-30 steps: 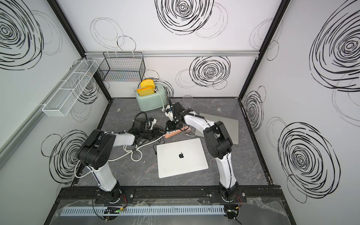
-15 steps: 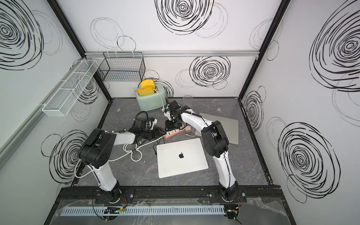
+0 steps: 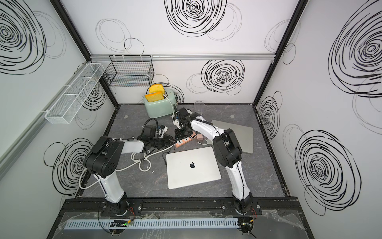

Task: Unplug the laptop charger
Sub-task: Remove the plug from the socket.

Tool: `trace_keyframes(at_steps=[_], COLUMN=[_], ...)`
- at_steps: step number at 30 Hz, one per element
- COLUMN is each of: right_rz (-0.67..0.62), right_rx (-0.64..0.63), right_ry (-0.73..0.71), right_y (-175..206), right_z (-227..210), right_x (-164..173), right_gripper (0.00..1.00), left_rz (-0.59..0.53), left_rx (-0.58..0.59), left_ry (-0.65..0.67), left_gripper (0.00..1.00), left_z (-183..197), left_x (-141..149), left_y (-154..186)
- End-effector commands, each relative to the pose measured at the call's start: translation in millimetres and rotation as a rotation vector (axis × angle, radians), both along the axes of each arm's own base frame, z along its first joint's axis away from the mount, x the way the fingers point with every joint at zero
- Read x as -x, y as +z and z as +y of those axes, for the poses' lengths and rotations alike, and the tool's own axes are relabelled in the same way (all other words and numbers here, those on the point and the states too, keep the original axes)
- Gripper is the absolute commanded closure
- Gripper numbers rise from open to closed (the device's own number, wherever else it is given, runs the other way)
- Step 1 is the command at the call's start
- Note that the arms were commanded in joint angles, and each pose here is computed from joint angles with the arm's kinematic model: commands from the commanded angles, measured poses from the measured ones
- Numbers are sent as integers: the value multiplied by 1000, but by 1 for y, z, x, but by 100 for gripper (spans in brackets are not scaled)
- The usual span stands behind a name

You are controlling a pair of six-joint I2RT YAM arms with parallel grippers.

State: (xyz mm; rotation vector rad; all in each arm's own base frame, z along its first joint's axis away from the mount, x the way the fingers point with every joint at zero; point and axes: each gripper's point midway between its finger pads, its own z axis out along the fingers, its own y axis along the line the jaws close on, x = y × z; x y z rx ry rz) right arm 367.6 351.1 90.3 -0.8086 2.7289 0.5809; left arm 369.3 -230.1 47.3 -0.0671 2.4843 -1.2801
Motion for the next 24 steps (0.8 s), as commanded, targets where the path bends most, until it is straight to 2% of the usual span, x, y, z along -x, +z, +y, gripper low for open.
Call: trace_keyframes(at_steps=[1, 4, 7, 9, 13, 16, 19, 22, 24], right_rz=[-68, -12, -34, -64, -129, -136, -130, -37, -45], right_rx=[-221, -326, -347, -316, -173, -159, -247, -403, -421], right_ry=[28, 3, 1, 12, 34, 39, 34, -29, -48], right_y=[71, 79, 88, 89, 77, 76, 88, 96, 98], right_z=[30, 30, 27, 24, 16, 16, 23, 23, 20], right_x=[-3, -4, -8, -9, -11, -10, -9, -14, -18], right_gripper=[78, 78, 78, 78, 78, 78, 78, 78, 78], left_rz=[147, 151, 150, 150, 150, 149, 149, 153, 158], left_rx=[-141, -155, -165, -172, -182, -184, -185, -194, -197], left_ry=[6, 4, 9, 14, 21, 19, 14, 14, 17], left_gripper=[100, 100, 100, 100, 100, 100, 100, 100, 100], left_z=[13, 15, 18, 21, 24, 25, 24, 26, 27], left_x=[27, 27, 26, 24, 22, 23, 25, 27, 29], left_y=[-49, -51, -50, -50, -51, -50, -50, -52, -55])
